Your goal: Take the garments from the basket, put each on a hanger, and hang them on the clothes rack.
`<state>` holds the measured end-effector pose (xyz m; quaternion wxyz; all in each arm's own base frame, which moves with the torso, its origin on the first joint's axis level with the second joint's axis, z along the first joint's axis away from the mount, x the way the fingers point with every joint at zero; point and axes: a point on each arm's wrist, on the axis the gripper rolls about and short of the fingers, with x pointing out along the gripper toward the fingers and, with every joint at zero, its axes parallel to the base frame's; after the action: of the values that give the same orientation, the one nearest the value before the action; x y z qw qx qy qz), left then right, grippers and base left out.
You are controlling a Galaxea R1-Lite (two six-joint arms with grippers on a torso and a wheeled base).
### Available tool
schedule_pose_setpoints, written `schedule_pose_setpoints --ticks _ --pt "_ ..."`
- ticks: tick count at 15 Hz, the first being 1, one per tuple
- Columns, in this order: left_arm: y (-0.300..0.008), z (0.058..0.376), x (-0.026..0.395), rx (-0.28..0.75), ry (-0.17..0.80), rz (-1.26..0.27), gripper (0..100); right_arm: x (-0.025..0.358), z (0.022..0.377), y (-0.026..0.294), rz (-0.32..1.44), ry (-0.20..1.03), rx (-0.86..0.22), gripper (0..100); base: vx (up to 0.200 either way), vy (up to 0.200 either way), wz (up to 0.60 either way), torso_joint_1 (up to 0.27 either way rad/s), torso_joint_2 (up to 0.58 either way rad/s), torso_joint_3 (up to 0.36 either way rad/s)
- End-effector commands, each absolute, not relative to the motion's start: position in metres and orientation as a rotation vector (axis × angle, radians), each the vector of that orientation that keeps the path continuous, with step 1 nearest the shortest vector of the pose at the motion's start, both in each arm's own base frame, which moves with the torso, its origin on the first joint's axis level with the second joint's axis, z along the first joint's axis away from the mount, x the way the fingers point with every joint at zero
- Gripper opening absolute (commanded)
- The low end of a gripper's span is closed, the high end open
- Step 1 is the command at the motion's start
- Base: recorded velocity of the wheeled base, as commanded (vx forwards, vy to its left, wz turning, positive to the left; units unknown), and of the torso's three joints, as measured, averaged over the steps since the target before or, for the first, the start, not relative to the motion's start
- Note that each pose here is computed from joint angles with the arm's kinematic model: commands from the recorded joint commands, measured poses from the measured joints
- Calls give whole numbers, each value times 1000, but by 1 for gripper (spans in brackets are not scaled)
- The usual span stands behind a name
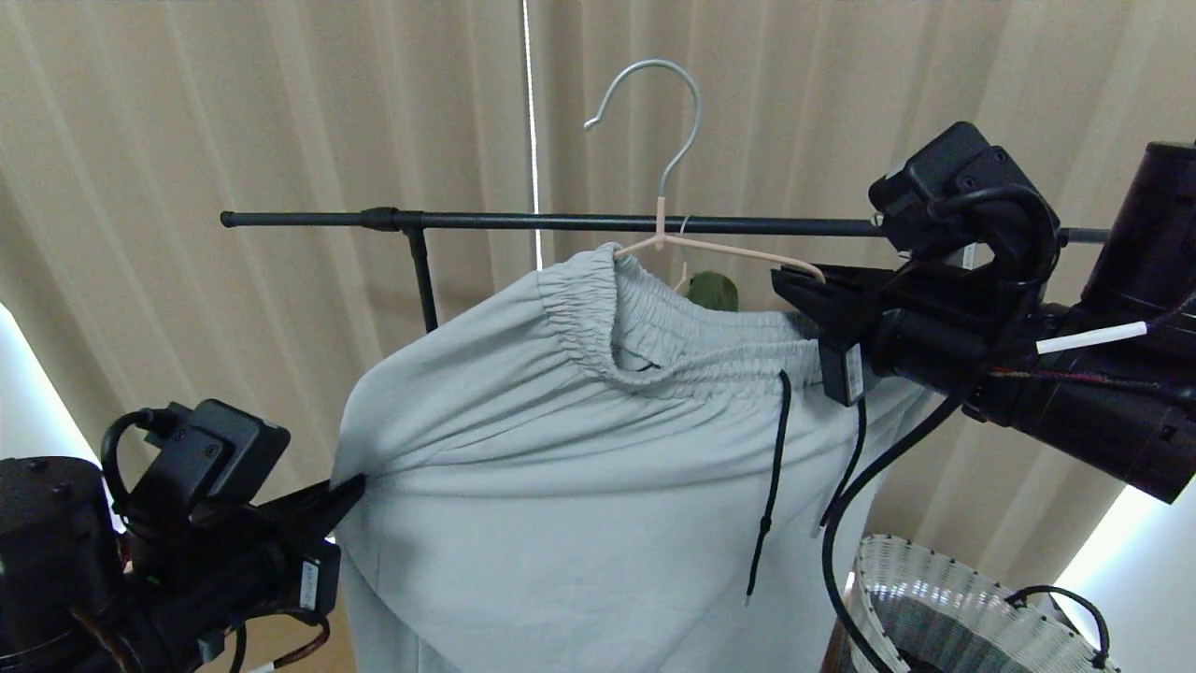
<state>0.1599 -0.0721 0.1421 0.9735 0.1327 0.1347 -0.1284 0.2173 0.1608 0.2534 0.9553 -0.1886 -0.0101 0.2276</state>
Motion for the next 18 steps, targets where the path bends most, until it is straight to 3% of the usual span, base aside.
schedule_pose_setpoints --ticks 1,6,13,14,18 --pt "-58 146 156 265 249 -195 0 220 253 158 447 -15 -385 0 0 0 0 0 0 0" --pt "-36 156 153 249 204 -77 0 230 252 145 389 0 -389 0 0 0 0 0 0 0" --pt "-43 158 154 245 193 -127 0 230 246 140 381 18 -395 0 0 0 0 0 0 0" --pt "-44 159 153 245 191 -130 100 230 246 140 382 19 -396 0 0 0 0 0 0 0" --pt "-51 160 150 245 176 -182 100 227 244 138 374 27 -400 0 0 0 0 0 0 0"
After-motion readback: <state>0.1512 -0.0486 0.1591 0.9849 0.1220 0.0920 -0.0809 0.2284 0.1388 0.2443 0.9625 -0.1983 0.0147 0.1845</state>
